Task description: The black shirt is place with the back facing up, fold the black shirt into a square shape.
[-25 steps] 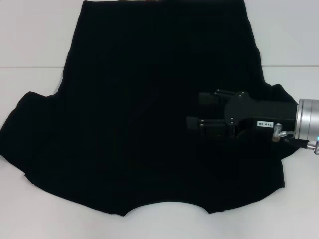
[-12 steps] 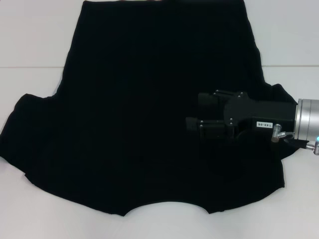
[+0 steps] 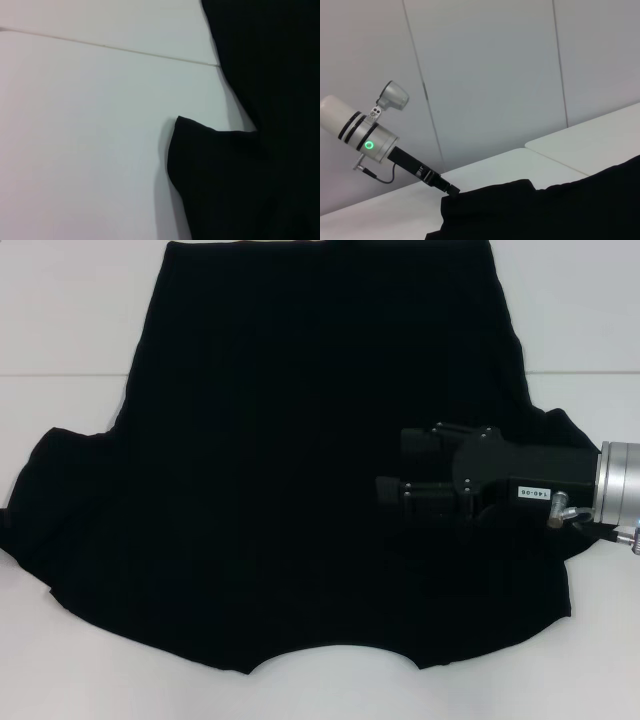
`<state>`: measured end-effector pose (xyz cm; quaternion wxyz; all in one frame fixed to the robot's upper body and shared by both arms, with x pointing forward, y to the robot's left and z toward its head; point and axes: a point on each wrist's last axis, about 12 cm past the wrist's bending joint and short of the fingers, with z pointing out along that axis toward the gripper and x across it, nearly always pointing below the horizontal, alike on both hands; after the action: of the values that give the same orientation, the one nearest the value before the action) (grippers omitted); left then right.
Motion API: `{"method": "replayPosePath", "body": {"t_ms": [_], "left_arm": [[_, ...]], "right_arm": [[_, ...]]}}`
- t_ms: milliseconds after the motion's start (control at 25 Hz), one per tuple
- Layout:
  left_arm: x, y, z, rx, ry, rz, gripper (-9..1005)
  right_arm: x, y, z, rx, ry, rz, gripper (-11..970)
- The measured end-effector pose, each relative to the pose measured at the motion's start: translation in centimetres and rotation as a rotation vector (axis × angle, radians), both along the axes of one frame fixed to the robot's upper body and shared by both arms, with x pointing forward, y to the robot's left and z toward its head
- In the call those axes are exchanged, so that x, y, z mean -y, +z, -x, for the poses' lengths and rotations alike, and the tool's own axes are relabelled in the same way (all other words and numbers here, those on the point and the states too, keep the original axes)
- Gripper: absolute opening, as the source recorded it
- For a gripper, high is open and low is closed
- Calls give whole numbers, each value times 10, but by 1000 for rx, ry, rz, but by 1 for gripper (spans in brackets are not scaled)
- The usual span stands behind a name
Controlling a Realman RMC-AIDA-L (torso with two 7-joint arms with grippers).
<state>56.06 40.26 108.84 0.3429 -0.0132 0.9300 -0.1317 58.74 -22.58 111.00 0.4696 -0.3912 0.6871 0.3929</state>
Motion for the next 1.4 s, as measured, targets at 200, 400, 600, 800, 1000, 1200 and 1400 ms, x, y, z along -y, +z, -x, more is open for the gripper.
{"method": "replayPosePath", "body": {"t_ms": [200, 400, 600, 800, 1000, 1200, 1400], "left_arm": [[1, 0, 0, 1, -5, 2, 3], [3, 1, -3, 9, -7, 11, 3], [14, 12, -16, 66, -30, 44, 3], [37, 23, -35, 112, -107, 63, 3], [70, 25, -41, 139, -230, 106, 3], [93, 20, -38, 152, -326, 143, 4], [106, 8, -33, 149, -375, 179, 3]], "right_arm": [[0, 0, 0, 0, -1, 0, 896], [0, 0, 0, 0, -1, -1, 896], [0, 0, 0, 0, -2, -1, 896], [-1, 0, 0, 0, 2, 0, 897], [1, -2, 2, -3, -1, -1, 897], [2, -3, 4, -8, -1, -5, 897], [3, -4, 5, -11, -1, -6, 897]]}}
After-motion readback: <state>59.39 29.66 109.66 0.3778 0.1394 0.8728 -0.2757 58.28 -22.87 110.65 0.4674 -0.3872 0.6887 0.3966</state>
